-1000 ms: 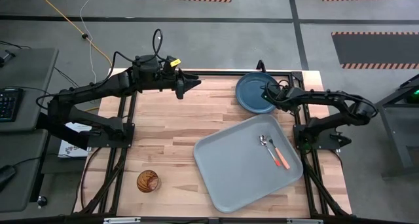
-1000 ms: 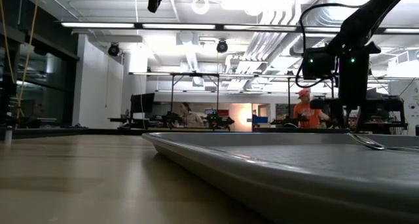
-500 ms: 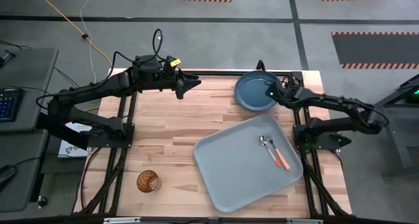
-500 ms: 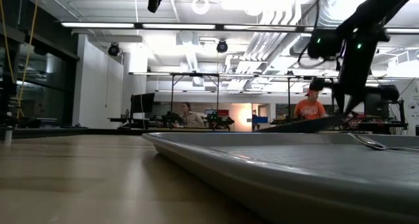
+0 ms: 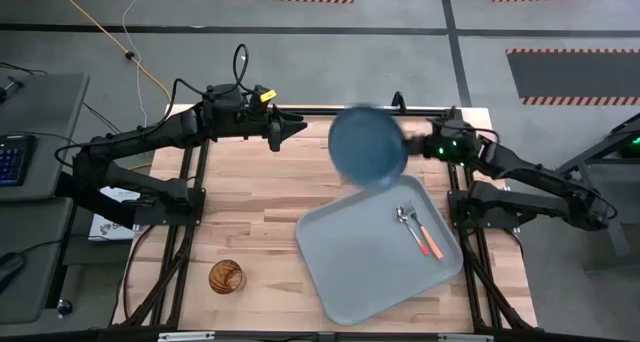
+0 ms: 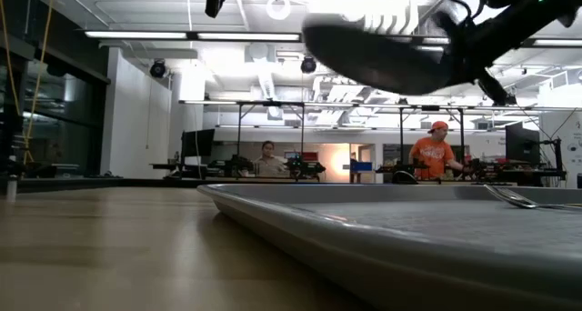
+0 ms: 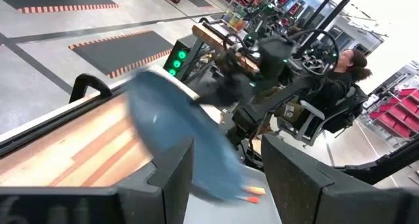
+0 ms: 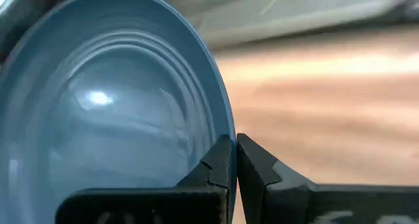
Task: Pick and place plate/cup/fork/spoon on tray
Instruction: Put the blue plate on the gray tray
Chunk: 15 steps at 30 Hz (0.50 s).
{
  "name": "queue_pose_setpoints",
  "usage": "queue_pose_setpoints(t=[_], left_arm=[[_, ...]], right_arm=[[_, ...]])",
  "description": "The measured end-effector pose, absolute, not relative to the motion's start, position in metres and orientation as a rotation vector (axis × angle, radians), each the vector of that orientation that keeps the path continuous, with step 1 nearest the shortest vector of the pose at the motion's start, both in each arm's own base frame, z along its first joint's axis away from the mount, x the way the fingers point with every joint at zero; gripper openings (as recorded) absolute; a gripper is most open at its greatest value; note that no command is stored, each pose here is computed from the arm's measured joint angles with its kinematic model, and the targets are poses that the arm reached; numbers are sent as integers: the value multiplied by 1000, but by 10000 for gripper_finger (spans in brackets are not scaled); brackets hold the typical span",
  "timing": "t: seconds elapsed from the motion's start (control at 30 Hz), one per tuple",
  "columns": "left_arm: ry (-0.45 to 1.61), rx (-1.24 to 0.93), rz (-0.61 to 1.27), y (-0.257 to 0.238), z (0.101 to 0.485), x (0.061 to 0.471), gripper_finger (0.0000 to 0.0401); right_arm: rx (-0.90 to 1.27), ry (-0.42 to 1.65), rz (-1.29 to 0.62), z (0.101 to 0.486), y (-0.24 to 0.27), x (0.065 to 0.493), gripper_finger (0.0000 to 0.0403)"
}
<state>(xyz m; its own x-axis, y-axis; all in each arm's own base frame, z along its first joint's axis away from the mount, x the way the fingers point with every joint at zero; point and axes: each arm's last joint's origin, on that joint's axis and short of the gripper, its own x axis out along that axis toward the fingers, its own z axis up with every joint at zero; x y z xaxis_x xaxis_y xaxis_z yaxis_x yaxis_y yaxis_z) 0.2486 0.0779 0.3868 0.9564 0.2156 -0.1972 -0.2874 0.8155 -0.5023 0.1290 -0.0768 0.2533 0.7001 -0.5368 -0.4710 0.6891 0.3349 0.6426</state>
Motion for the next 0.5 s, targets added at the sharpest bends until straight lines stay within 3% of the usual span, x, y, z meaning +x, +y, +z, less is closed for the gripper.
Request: queue_pose_setpoints(t=[0.2,0.5], left_arm=[[133,-557,269,78,387,249,170],[130,-555,283,78,387,249,170]], right_arm=[[964,493,-469,243,-38,135,1],[939,736,-362,220,24,163,0]])
